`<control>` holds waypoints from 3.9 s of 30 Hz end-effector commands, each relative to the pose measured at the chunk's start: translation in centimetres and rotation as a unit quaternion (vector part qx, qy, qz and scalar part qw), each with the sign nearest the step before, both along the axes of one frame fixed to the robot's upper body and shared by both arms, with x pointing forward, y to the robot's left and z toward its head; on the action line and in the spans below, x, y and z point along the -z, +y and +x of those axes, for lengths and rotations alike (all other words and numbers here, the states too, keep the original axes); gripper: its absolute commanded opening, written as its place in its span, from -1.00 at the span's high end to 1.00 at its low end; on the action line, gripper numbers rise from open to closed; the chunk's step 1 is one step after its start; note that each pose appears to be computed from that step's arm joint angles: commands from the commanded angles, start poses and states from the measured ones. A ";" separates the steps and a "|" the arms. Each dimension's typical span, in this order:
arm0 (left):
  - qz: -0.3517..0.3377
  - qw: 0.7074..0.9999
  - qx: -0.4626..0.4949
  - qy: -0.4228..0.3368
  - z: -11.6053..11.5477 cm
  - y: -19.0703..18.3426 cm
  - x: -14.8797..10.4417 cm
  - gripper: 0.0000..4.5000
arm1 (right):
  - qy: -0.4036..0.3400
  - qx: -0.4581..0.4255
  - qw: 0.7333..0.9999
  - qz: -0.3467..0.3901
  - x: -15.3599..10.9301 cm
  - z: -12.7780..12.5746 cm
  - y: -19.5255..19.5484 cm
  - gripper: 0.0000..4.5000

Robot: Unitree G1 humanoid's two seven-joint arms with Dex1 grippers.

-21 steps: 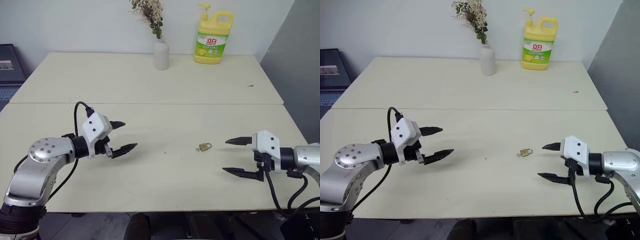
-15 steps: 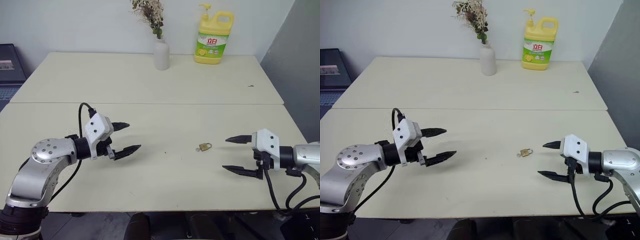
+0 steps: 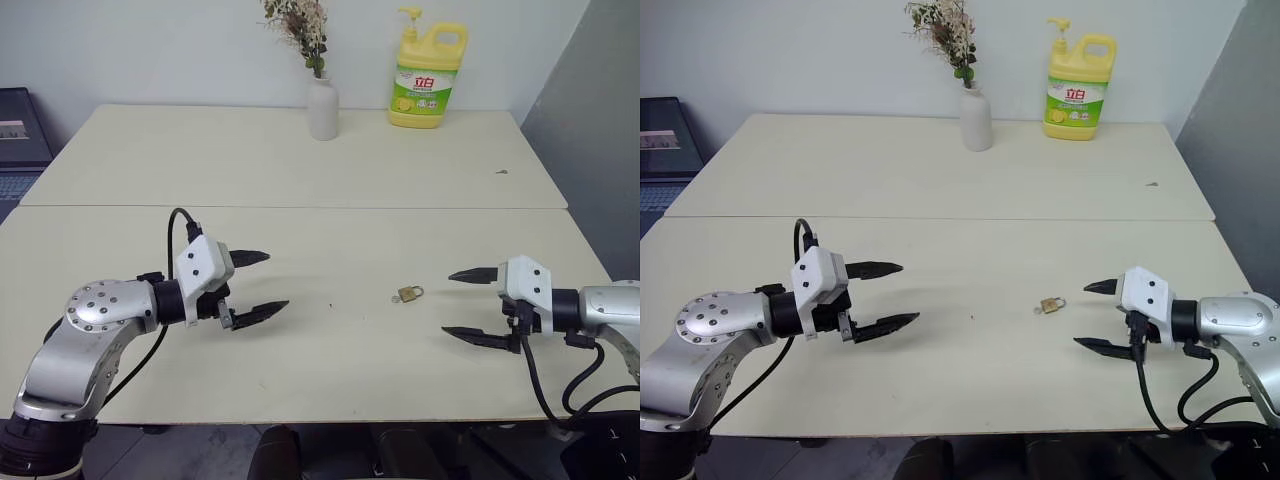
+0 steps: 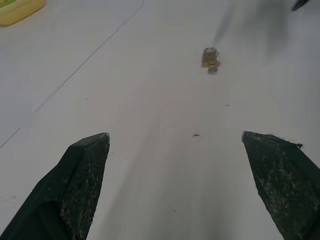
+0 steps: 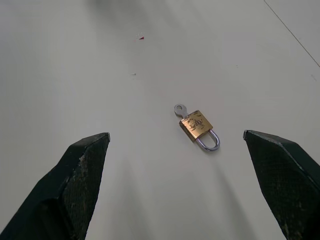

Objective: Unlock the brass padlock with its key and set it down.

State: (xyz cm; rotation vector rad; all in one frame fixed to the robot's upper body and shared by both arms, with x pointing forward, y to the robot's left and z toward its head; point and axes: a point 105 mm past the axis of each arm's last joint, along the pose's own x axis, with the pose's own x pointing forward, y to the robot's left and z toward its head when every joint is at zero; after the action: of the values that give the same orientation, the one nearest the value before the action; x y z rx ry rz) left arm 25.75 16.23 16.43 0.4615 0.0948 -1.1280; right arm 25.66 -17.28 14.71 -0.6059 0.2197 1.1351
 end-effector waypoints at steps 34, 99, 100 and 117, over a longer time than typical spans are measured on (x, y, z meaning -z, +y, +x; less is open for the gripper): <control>0.053 0.990 0.128 -0.006 -2.4 -3.1 0.2 -0.98 | 0.054 -0.108 0.979 -0.165 2.3 7.2 4.7 -1.00; -0.042 0.999 -0.014 -0.024 3.7 -1.0 -2.8 -1.00 | -0.496 -0.034 0.861 -0.108 -6.1 4.5 10.6 0.58; -0.050 0.998 -0.018 -0.022 3.9 -1.1 -3.1 -1.00 | -0.508 -0.035 0.855 -0.099 -6.4 4.3 11.0 0.58; -0.125 0.992 -0.008 -0.008 4.5 -4.1 -6.4 -1.00 | -0.554 -0.033 0.830 -0.058 -7.4 3.9 13.1 0.58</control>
State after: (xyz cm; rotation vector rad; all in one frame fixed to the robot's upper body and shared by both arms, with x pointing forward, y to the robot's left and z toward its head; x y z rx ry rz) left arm 30.67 12.59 21.67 0.2410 -0.0140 -1.0841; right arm 29.89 -4.67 21.03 -1.2902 -0.6968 0.6912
